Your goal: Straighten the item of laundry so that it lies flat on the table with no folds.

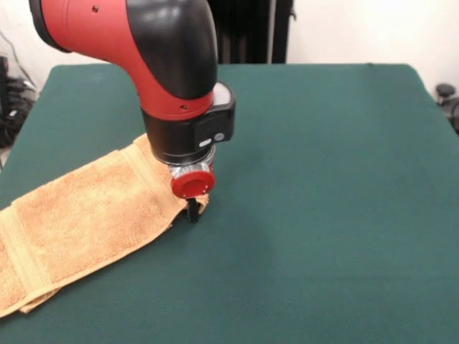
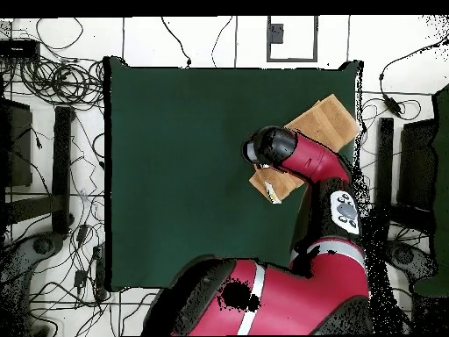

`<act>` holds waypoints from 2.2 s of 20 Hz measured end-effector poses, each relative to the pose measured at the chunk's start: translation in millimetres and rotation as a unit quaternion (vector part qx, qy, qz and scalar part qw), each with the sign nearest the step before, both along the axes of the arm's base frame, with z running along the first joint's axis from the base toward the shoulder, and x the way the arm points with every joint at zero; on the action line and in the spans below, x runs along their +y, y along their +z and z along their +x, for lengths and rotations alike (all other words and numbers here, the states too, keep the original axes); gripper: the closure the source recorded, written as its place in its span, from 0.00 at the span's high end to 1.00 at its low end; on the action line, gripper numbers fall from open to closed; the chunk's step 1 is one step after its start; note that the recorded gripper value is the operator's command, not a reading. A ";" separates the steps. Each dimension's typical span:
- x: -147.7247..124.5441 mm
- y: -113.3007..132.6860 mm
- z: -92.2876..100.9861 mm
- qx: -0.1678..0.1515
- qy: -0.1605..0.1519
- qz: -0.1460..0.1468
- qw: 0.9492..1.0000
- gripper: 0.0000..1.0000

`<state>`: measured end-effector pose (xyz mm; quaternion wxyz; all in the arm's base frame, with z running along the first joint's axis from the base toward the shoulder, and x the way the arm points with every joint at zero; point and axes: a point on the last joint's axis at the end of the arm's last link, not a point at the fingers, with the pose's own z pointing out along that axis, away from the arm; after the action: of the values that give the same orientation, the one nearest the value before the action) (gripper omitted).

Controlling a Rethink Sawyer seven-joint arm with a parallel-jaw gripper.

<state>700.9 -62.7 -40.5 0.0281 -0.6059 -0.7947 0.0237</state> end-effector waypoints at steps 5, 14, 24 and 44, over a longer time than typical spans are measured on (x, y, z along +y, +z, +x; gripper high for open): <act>-1.1 0.2 -0.4 0.000 0.000 -0.001 1.000 1.00; -1.5 0.7 -0.2 0.000 0.000 -0.002 1.000 1.00; -16.2 4.9 -1.1 -0.002 -0.009 -0.003 1.000 0.00; -77.1 98.4 -36.5 0.026 -0.060 0.014 0.998 0.00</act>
<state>664.4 -139.9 57.9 0.0580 -0.6513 -0.7561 0.0266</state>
